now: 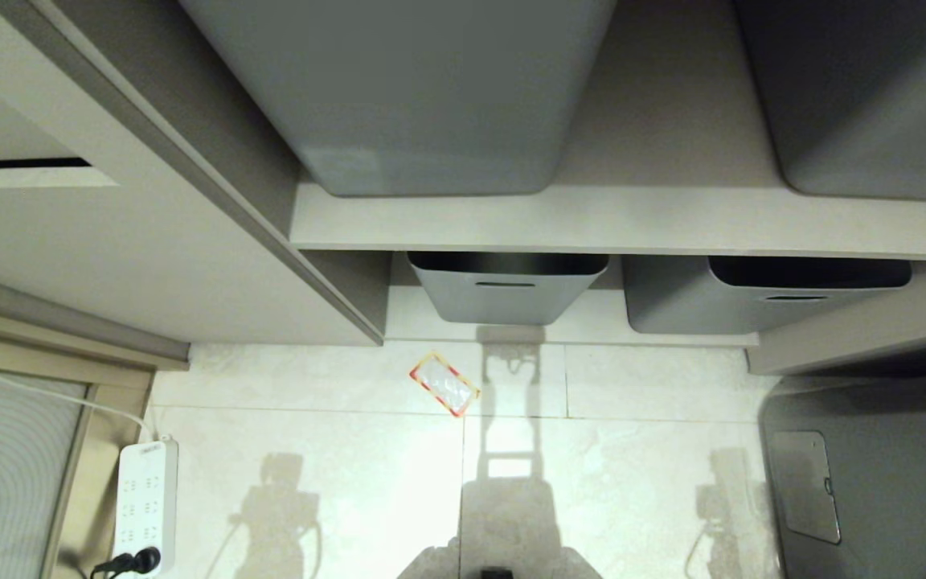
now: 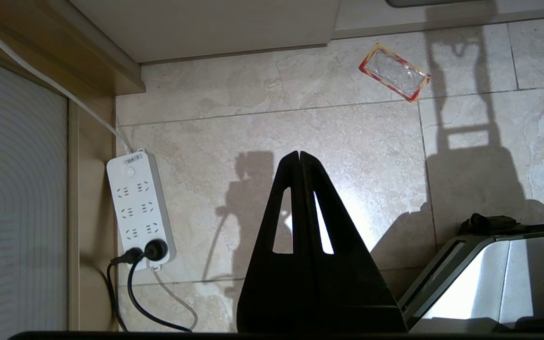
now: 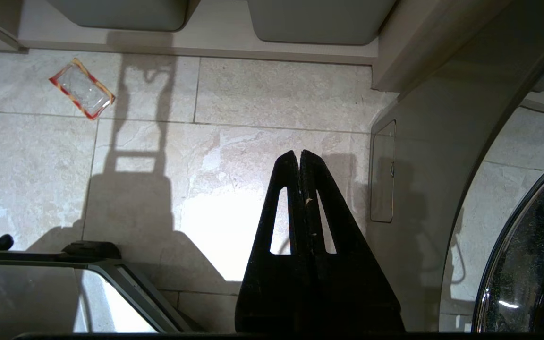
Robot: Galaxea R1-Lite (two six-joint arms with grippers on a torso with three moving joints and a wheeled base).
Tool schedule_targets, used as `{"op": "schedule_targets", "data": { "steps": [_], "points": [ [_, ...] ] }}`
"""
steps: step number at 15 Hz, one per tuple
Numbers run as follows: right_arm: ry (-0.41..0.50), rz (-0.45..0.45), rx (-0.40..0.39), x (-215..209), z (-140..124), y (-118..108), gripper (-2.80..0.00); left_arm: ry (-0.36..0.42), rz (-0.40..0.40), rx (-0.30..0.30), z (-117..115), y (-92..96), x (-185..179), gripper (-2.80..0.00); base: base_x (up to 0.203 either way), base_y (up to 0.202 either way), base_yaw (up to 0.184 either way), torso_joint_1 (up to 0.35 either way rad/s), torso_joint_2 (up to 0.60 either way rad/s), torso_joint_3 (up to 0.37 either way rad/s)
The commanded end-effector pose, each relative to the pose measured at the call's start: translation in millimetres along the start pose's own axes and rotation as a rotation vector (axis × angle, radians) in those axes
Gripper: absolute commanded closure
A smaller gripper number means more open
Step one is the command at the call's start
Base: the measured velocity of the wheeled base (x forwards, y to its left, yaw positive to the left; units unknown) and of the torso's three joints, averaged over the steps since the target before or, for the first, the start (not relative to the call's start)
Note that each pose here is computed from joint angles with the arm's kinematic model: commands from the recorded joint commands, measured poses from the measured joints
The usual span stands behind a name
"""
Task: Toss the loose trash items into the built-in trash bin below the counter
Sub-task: Pick up the garbage
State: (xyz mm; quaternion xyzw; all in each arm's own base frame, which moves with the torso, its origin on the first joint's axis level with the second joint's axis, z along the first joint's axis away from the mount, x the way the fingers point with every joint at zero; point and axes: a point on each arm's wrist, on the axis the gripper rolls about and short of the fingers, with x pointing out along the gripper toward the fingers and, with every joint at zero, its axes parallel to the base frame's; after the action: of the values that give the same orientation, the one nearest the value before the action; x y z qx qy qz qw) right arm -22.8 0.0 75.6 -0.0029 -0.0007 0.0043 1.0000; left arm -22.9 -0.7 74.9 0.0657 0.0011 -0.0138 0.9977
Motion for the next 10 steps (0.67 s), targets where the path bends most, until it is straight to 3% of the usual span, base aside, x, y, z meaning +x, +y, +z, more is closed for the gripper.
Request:
{"op": "schedule_targets", "data": {
  "steps": [1,10],
  "points": [
    [-0.002,0.001,0.0,-0.1,0.0,0.0,0.0,0.001,0.0,0.005,0.1,0.0,0.1,0.0,0.0,0.0,0.0,0.0,0.0,0.0],
    [-0.001,0.001,0.0,-0.1,0.0,0.0,0.0,0.0,-0.005,0.006,0.1,0.0,0.1,0.0,0.0,0.0,0.0,0.0,0.0,0.0]
  ]
}}
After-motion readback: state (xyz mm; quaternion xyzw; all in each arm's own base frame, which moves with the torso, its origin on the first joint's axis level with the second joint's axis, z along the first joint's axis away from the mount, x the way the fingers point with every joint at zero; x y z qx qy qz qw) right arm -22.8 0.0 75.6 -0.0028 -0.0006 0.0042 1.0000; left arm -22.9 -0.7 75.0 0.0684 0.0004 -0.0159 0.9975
